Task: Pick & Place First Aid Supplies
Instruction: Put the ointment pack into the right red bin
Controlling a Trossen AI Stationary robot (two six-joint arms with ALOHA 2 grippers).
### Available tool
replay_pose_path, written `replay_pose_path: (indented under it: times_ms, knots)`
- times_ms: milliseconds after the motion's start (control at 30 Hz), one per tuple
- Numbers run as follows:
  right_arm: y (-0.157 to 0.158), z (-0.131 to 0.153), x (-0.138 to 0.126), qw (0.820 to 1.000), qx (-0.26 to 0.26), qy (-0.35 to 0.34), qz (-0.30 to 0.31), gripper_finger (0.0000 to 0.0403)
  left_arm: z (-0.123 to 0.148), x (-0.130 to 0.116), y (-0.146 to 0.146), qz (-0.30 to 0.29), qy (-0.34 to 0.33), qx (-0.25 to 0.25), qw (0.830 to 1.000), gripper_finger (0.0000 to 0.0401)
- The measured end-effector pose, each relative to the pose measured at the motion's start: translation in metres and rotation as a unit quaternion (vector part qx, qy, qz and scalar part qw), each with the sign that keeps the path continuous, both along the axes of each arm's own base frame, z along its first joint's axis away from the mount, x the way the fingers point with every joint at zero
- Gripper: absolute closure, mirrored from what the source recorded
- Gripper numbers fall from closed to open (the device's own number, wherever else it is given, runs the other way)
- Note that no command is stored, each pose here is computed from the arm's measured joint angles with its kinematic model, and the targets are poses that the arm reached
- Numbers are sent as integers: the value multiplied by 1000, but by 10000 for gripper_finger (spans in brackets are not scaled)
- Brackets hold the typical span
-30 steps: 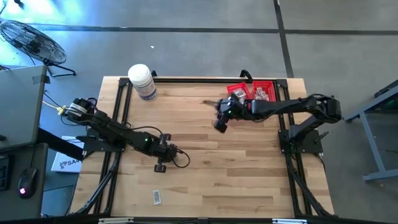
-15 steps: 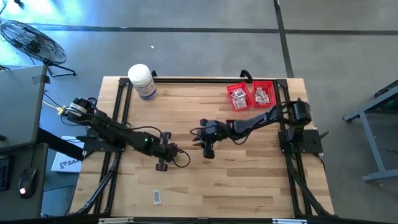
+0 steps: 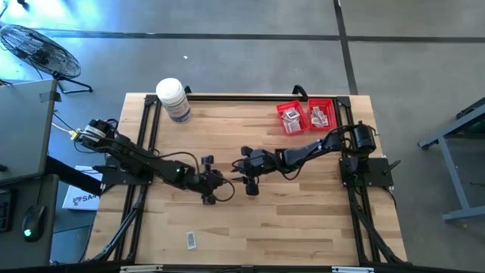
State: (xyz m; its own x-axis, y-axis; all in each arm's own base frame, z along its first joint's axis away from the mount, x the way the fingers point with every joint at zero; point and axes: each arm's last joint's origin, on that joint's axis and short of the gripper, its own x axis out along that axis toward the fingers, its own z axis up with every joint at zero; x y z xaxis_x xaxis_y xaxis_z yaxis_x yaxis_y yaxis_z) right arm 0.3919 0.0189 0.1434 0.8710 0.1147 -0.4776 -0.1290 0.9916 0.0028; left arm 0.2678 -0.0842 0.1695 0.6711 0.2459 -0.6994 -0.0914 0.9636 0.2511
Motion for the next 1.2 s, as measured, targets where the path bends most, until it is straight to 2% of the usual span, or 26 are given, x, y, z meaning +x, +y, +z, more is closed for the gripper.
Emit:
replay_pose_path:
  times_ms: [133,400,567,800,867,1000,1200]
  knots:
    - [-5,0,0,1000,-1,0,-4,259,7,7,-1,-12,-42,4,999,401]
    - [-6,0,0,1000,6,2,-10,269,8,13,15,16,-51,-2,999,401]
    - [-6,0,0,1000,6,2,-10,308,8,14,19,26,-51,-4,998,401]
    - [-6,0,0,1000,6,2,-10,388,8,14,18,23,-52,-4,998,401]
    - [-6,0,0,1000,6,3,-10,398,8,14,19,25,-53,-6,998,397]
    - [-7,-1,-1,1000,4,9,-16,395,8,13,19,25,-48,-4,999,366]
    - [-14,4,-6,999,11,37,-34,398,24,-4,25,38,-28,16,999,274]
